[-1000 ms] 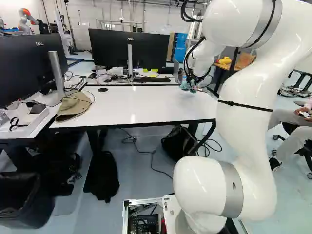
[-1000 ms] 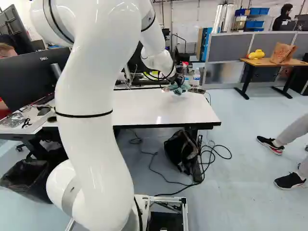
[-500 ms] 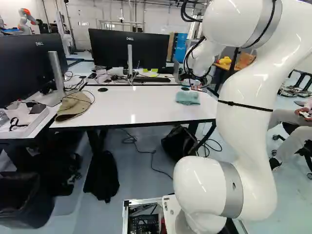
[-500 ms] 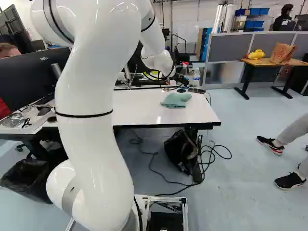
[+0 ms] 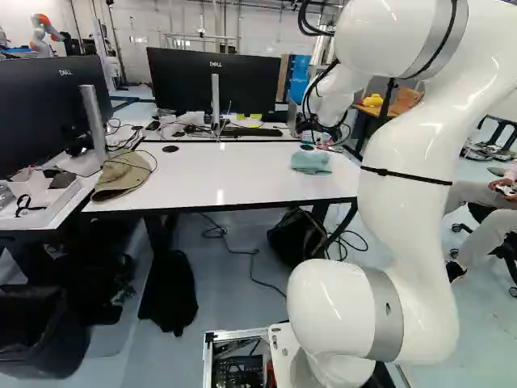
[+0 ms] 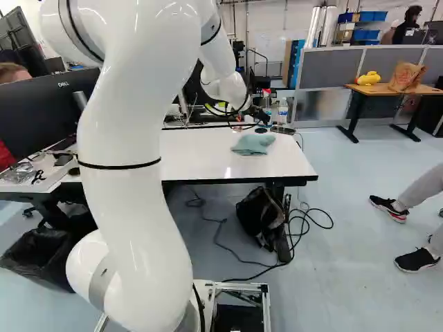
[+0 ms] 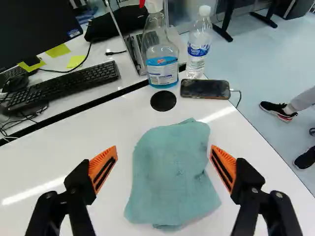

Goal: Clean the table with the green towel

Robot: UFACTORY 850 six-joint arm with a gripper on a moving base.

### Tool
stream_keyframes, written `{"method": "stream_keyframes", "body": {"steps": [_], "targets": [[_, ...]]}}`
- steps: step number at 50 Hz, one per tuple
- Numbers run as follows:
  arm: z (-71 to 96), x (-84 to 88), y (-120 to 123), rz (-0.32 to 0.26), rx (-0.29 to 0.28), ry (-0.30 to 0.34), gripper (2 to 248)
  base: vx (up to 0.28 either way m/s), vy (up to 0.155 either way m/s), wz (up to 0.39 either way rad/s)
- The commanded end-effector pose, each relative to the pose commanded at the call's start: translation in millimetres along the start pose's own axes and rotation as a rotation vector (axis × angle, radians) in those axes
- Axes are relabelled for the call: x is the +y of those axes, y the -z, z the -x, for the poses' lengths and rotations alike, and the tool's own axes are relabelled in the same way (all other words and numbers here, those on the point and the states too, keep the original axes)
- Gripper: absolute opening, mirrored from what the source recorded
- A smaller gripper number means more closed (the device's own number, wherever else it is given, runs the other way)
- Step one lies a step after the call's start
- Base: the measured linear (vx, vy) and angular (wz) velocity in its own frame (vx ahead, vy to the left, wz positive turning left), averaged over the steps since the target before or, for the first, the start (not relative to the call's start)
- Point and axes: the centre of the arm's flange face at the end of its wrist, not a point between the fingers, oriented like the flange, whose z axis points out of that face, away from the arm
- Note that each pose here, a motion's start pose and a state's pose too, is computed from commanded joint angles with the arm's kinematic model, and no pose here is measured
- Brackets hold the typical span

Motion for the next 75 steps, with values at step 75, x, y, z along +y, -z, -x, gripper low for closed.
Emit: {"method": "stream_keyframes", "body": {"steps": [75], "targets": [[44.3,-112.9,40.3,-0.149,-0.036,0.132,247,0.0,0.0,0.0]]}}
